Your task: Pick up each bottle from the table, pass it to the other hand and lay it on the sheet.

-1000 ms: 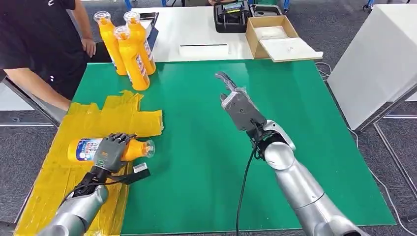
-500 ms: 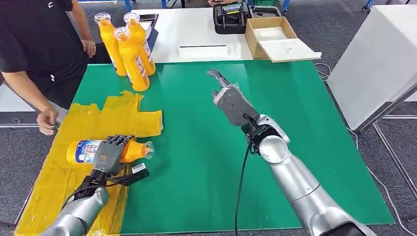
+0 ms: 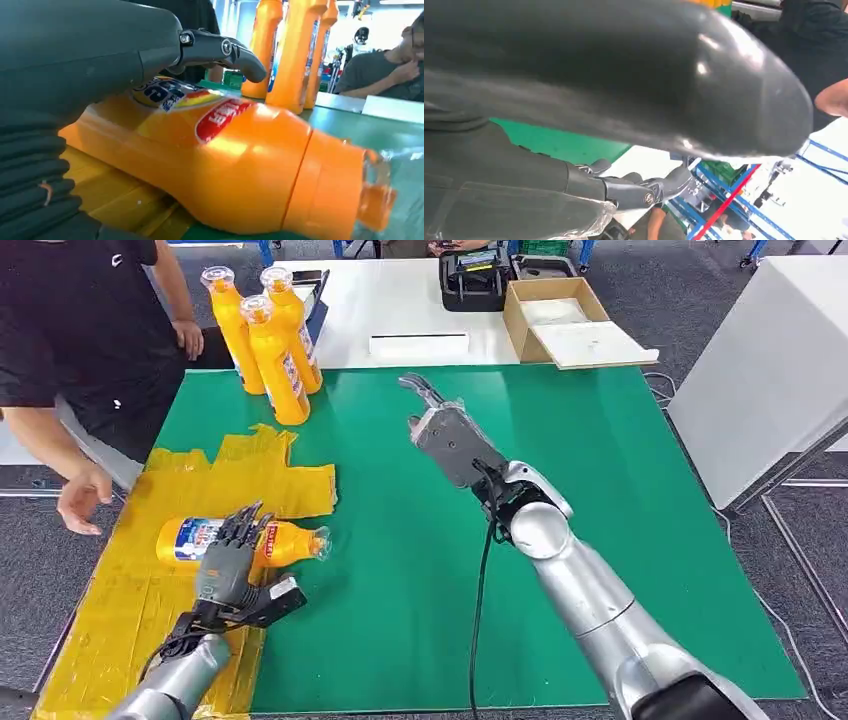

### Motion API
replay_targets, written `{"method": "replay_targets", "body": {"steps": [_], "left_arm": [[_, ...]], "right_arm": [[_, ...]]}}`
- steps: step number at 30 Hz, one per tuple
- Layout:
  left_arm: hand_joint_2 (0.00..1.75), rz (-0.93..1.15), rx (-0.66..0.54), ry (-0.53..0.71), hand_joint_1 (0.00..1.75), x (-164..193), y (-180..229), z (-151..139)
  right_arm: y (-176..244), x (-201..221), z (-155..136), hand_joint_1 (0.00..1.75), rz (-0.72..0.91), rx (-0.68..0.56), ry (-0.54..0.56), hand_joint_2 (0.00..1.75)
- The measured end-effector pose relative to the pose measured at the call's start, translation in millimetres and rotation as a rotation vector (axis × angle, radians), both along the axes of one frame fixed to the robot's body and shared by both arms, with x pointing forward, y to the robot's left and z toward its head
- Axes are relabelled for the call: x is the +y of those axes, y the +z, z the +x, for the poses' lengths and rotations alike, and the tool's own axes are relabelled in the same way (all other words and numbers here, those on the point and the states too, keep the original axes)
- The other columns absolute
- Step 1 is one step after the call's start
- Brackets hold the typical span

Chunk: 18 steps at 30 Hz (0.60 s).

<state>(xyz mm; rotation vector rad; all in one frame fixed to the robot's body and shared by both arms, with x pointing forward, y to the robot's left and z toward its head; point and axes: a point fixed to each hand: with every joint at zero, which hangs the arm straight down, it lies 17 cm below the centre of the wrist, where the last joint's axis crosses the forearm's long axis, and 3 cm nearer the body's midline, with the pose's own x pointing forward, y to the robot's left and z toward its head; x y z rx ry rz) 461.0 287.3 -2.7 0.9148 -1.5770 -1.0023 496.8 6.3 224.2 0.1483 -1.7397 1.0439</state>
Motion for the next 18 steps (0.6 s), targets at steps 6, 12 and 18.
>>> {"method": "replay_targets", "body": {"steps": [6,12,18], "left_arm": [[0.00,-0.133,-0.028,0.027,0.00,-6,11,0],[0.00,-0.535,-0.018,0.063,0.00,-7,45,2],[0.00,-0.954,-0.131,-0.147,0.00,-10,165,11]], "right_arm": [[2,7,5,0.00,-0.003,0.017,0.002,0.00],[-7,0,16,0.00,-0.040,-0.007,-0.037,0.00],[-13,-16,16,0.00,-0.001,-0.138,-0.100,0.00]]}}
